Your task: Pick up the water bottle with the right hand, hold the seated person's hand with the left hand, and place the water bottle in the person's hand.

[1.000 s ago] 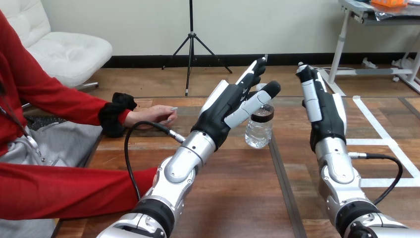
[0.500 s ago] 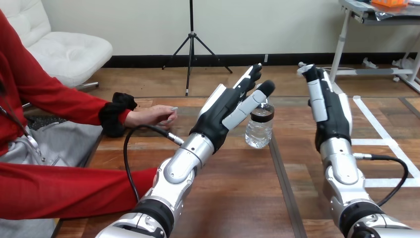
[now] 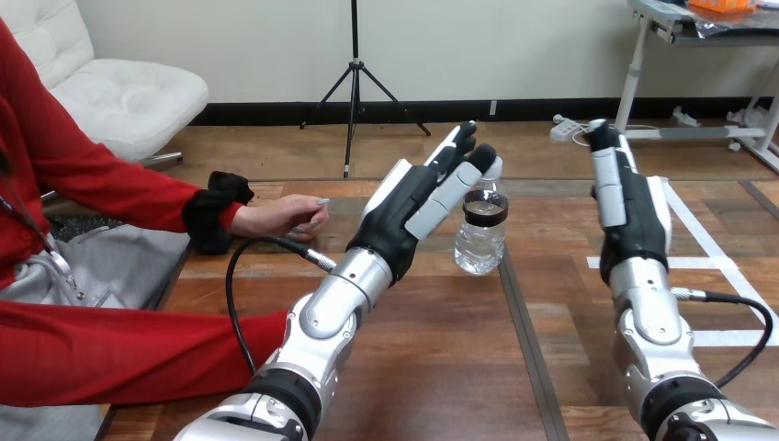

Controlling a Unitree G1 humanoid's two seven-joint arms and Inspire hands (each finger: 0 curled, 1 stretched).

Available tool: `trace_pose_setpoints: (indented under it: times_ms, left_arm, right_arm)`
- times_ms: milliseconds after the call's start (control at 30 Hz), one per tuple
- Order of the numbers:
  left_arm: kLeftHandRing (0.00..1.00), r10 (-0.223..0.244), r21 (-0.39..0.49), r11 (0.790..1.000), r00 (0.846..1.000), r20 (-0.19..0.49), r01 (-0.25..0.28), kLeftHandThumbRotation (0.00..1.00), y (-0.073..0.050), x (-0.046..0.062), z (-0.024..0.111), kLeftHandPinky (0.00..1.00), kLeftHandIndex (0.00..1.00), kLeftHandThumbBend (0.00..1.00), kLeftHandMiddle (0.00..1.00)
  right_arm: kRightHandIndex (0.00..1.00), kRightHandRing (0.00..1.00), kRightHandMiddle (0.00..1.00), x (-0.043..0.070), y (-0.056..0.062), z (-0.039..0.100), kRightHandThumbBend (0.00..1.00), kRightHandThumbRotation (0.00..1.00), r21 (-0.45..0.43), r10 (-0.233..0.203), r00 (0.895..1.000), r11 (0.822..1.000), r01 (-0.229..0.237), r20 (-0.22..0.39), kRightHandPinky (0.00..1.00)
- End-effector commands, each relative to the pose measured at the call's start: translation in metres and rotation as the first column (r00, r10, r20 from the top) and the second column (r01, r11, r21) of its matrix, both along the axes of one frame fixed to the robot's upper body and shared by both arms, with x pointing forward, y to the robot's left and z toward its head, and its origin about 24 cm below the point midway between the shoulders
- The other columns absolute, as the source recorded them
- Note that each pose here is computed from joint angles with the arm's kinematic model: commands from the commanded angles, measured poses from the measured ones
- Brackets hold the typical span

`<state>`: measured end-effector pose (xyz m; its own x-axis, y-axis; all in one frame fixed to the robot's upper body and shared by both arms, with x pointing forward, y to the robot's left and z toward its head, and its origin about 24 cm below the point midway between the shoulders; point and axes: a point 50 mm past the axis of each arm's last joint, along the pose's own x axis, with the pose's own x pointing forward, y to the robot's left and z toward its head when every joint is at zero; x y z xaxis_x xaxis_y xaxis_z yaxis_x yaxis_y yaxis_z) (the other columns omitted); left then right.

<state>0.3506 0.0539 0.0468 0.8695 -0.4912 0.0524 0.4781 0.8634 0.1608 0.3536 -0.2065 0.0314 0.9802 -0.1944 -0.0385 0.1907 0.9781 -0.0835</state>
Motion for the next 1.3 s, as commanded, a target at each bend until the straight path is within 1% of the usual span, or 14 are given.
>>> trace_pose_setpoints:
  times_ms: [0,133,267,533,733,933,1033,1167,1267]
  left_arm:
    - [1.0,0.018,-0.004,1.0,0.997,0.076,-0.017,0.97,0.0013,0.0167,0.0295,1.0,1.0,1.0,1.0]
    - [1.0,0.029,0.016,0.999,0.996,0.079,-0.03,0.98,0.0028,0.0175,0.0292,1.0,1.0,1.0,1.0]
    - [1.0,0.045,0.027,0.999,0.997,0.062,-0.047,0.98,0.0055,0.0198,0.0292,1.0,1.0,1.0,1.0]
    - [1.0,0.06,0.062,0.996,0.997,0.054,-0.063,0.99,0.0062,0.0216,0.0288,1.0,1.0,1.0,1.0]
    - [1.0,0.074,0.083,0.994,0.996,0.046,-0.077,1.0,0.0051,0.0228,0.0285,1.0,1.0,1.0,1.0]
    - [1.0,0.079,0.113,0.99,0.996,0.039,-0.083,1.0,0.0034,0.0241,0.0288,1.0,1.0,1.0,1.0]
    - [1.0,0.082,0.12,0.989,0.996,0.03,-0.085,1.0,0.0024,0.0248,0.0288,1.0,1.0,1.0,1.0]
    - [1.0,0.089,0.121,0.989,0.996,0.009,-0.09,1.0,0.0009,0.0256,0.0283,1.0,1.0,1.0,1.0]
    - [1.0,0.094,0.117,0.989,0.996,-0.007,-0.093,1.0,-0.0004,0.0261,0.0283,1.0,1.0,0.97,1.0]
  right_arm:
    - [1.0,1.0,1.0,0.0066,-0.0069,0.0169,0.95,1.0,-0.006,0.003,0.998,1.0,-0.003,0.069,1.0]
    - [1.0,1.0,1.0,0.0061,-0.0079,0.0166,0.94,1.0,-0.016,0.005,0.998,1.0,-0.004,0.066,1.0]
    - [1.0,1.0,1.0,0.0056,-0.0098,0.016,0.93,1.0,-0.005,0.001,0.998,1.0,-0.001,0.064,1.0]
    - [1.0,1.0,1.0,0.0056,-0.0111,0.0152,0.98,1.0,0.006,0.003,0.999,1.0,-0.003,0.053,1.0]
    - [1.0,1.0,1.0,0.0052,-0.0118,0.0147,0.99,1.0,0.0,0.007,0.999,1.0,-0.007,0.05,1.0]
    - [1.0,1.0,1.0,0.0056,-0.0118,0.0139,0.99,1.0,0.014,0.008,0.999,1.0,-0.009,0.039,1.0]
    - [1.0,1.0,1.0,0.0059,-0.0116,0.0135,0.97,1.0,0.025,0.011,0.999,1.0,-0.011,0.034,1.0]
    - [1.0,1.0,1.0,0.0065,-0.0107,0.0131,0.96,1.0,0.015,0.018,1.0,1.0,-0.018,0.021,1.0]
    - [1.0,1.0,1.0,0.007,-0.0099,0.0125,0.96,1.0,0.012,0.02,1.0,1.0,-0.02,0.009,1.0]
